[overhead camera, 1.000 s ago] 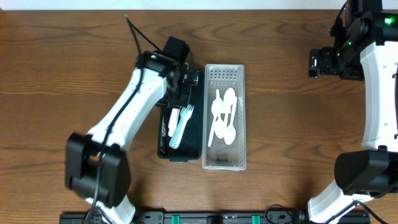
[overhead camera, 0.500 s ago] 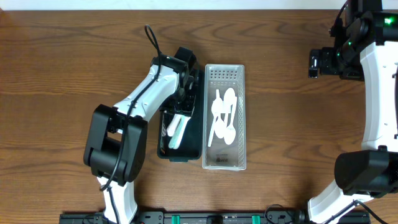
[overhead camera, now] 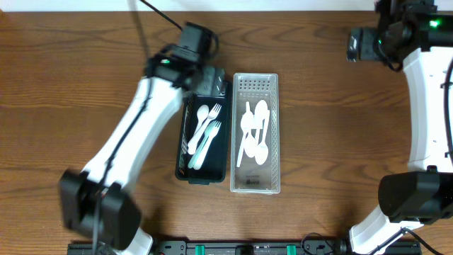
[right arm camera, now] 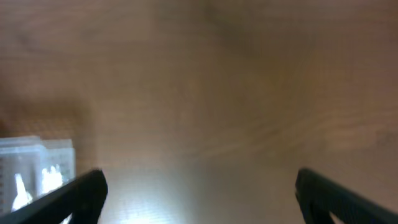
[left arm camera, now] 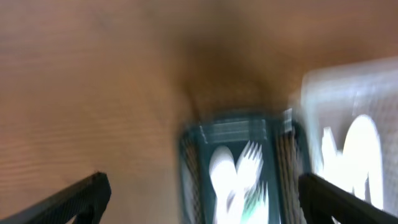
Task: Pack container
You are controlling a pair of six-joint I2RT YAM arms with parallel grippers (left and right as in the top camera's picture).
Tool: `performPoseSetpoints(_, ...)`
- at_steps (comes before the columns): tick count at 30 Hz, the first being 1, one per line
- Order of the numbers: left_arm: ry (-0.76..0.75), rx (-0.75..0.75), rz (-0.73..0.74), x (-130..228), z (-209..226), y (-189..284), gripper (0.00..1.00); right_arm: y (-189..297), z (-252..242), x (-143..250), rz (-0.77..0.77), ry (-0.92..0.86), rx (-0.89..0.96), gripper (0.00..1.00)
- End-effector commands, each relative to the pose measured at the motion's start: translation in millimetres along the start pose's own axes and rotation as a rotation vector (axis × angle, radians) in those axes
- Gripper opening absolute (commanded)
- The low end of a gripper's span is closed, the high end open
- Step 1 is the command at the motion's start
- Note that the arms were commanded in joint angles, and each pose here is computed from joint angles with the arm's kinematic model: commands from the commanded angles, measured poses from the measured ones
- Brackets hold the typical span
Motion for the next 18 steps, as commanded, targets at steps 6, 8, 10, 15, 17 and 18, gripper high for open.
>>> performPoseSetpoints(6, 0.233, -0.195, -0.453, -101, 117, 61, 0.98, 37, 45, -110, -0.497, 0.080, -0.045, 0.99)
performPoseSetpoints(8, 0.267, -0.235, -0.485, -106, 143, 63, 0.98, 47, 45, -126, -0.576, 0.073, -0.044, 0.99)
performPoseSetpoints(10, 0.286, -0.279, -0.491, -105, 169, 65, 0.98, 51, 44, -133, -0.611, 0.067, -0.041, 0.99)
performPoseSetpoints(15, 0.231, -0.203, -0.496, -100, 177, 75, 0.98, 54, 35, -122, -0.569, 0.153, -0.005, 0.99)
performPoseSetpoints(17, 0.171, -0.133, -0.509, -98, 162, 82, 0.98, 60, 32, -117, -0.563, 0.170, 0.003, 0.99)
performPoseSetpoints(18, 0.151, -0.117, -0.518, -94, 156, 85, 0.98, 65, 29, -115, -0.566, 0.167, 0.008, 0.99)
Point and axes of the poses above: each gripper's point midway between its finger pads, its own y axis back along the fingers, its own z axis along the line the jaws close on, x = y × z, the point moved 1 cm from there along y, back along the fingers, and after that the axes turned 4 degrees about y, right-handed, at the moved point
